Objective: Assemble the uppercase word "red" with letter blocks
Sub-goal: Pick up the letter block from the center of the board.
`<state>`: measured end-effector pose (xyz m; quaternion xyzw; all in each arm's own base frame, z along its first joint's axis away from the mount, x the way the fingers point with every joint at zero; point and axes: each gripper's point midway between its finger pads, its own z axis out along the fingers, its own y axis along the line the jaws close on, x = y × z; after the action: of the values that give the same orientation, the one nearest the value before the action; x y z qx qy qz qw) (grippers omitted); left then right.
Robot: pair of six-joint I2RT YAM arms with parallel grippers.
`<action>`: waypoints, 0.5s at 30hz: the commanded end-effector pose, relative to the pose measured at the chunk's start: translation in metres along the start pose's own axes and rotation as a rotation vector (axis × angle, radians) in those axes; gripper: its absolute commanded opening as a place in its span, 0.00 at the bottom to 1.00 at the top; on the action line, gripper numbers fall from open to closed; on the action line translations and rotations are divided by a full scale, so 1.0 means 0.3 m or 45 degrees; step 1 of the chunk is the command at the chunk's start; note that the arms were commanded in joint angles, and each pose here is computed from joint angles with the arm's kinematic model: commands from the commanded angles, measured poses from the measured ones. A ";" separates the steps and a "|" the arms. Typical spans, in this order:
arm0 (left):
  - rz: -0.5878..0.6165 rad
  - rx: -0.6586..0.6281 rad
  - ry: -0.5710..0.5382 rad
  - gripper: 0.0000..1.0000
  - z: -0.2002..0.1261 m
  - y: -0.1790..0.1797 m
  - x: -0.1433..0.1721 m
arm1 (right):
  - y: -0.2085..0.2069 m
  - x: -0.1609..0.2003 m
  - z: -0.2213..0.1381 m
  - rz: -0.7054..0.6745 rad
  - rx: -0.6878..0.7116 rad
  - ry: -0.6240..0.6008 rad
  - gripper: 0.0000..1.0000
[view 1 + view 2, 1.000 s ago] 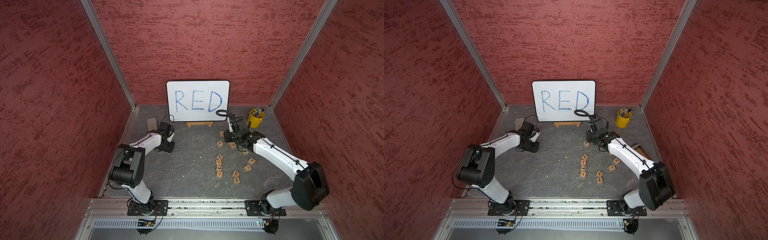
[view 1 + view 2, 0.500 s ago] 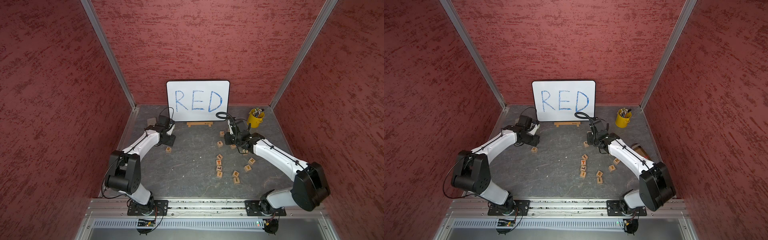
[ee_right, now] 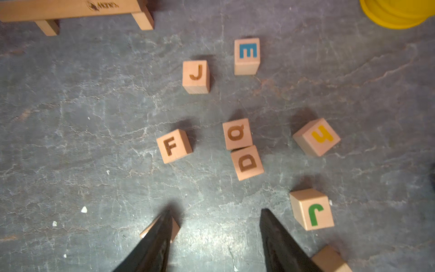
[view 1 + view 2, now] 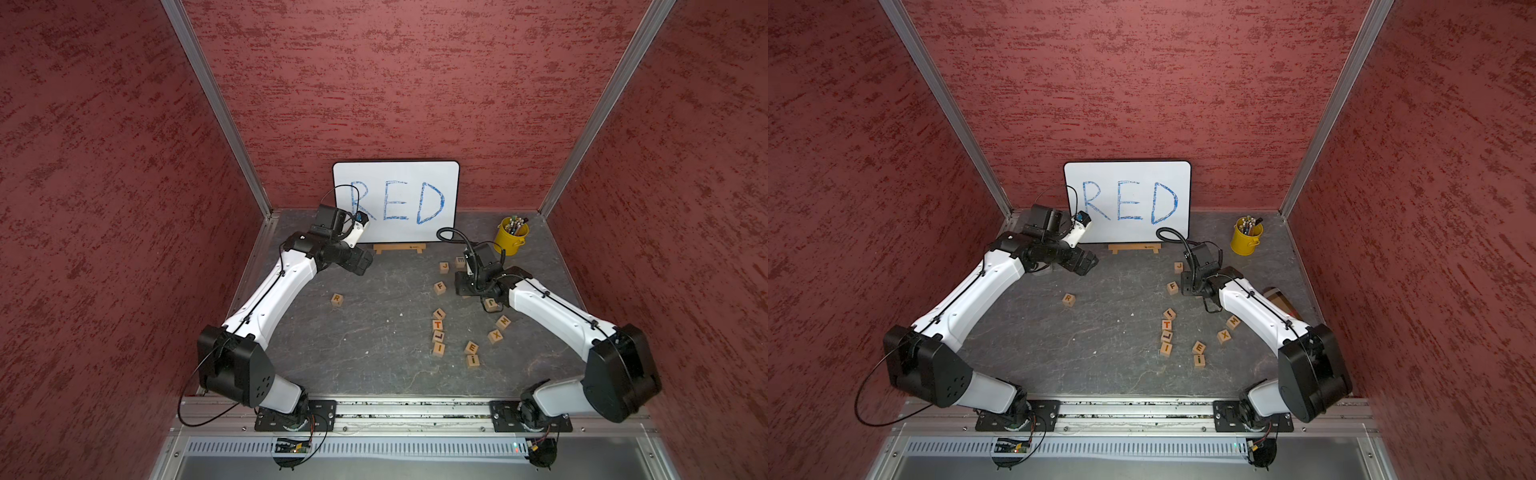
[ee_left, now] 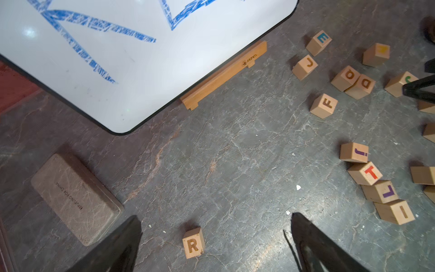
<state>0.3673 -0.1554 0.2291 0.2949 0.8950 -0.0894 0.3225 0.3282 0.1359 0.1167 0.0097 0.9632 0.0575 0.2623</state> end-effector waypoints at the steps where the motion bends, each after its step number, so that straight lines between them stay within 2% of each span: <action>1: 0.058 0.080 0.037 1.00 0.020 -0.056 -0.006 | -0.046 0.098 -0.010 0.098 0.054 0.130 0.63; 15: 0.104 0.178 0.040 1.00 0.147 -0.099 -0.029 | -0.068 0.338 -0.113 0.477 -0.017 0.341 0.65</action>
<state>0.3746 -0.1903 0.1953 0.3381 0.8920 -0.1223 0.2739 0.2437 0.1167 0.1003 0.1302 0.9735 0.0989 0.1597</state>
